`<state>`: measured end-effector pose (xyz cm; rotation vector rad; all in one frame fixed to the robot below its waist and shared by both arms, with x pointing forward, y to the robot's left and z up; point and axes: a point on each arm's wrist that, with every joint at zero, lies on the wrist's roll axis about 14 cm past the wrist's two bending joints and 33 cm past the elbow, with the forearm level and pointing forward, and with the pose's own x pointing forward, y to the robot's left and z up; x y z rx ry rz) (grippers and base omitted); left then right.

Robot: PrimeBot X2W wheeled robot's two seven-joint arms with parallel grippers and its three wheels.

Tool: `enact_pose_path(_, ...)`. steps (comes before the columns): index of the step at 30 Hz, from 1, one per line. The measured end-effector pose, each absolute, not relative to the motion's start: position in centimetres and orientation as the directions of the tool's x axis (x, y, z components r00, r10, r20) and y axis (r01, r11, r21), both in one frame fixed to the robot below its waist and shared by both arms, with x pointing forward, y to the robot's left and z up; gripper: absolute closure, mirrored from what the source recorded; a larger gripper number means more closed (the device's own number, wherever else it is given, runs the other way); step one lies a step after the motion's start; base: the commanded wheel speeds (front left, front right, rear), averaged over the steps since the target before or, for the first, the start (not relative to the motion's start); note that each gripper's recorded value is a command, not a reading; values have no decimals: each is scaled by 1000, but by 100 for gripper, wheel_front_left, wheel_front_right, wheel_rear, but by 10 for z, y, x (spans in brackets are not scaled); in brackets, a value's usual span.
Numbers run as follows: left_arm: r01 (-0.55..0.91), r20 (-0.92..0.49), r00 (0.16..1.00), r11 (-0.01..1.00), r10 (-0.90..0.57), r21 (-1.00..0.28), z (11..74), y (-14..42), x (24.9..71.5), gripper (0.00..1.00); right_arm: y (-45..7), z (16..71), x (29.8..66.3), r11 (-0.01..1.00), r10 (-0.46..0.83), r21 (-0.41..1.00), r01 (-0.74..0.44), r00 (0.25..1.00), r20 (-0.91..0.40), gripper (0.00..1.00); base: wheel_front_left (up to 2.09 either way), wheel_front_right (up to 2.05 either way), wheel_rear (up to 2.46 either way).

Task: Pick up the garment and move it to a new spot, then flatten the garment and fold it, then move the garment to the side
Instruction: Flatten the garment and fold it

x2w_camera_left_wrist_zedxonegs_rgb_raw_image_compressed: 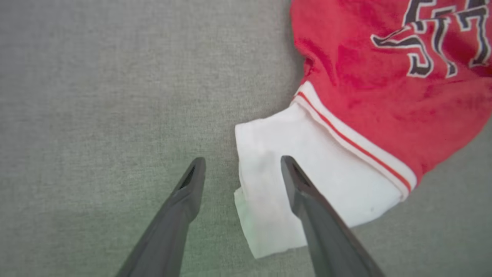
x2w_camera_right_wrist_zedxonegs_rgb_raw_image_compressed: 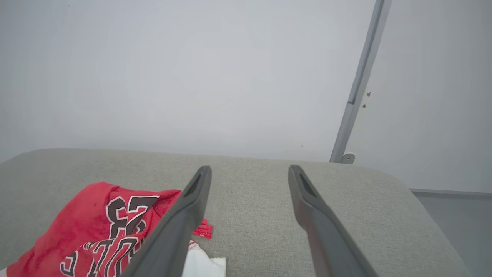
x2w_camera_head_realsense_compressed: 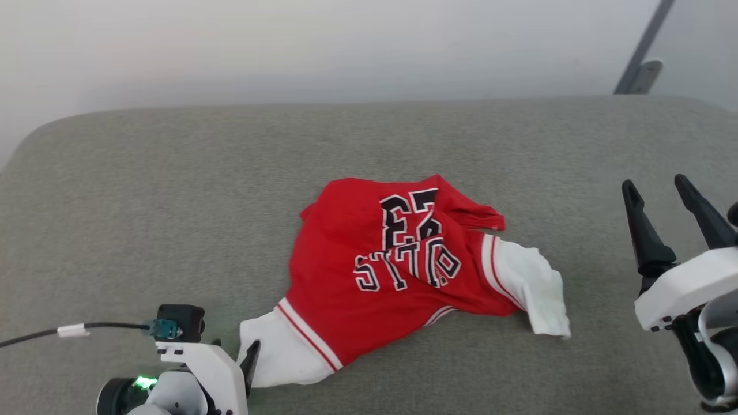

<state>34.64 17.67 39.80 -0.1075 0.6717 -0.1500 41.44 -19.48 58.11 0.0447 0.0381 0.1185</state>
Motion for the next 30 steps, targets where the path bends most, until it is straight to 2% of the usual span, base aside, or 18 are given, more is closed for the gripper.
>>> enact_pose_path(7,93,-771,614,985,-171,-145,375,161,333,0,-213,575,396,996,31,87,-29,999,-20,0,0,0,0)
enact_pose_path(17,86,-871,470,989,-145,-118,361,150,321,0,-234,563,379,992,-49,115,53,998,-43,0,0,0,0)
enact_pose_path(18,91,-877,457,989,-146,-118,360,149,320,42,-234,562,378,992,-51,117,56,998,-45,0,0,0,0)
enact_pose_path(19,102,-882,447,989,-146,-112,359,150,319,80,-234,562,377,991,-53,119,58,998,-45,0,0,0,0)
enact_pose_path(20,113,-884,442,987,-150,-111,359,148,319,100,-235,562,377,991,-56,120,61,998,-42,0,0,0,0)
enact_pose_path(26,148,-879,456,986,-135,-74,363,159,327,100,-236,561,376,989,-62,132,66,998,-34,0,0,0,0)
enact_pose_path(30,146,-854,513,989,-88,-15,380,186,350,100,-235,562,375,988,-57,142,60,998,-26,0,0,0,0)
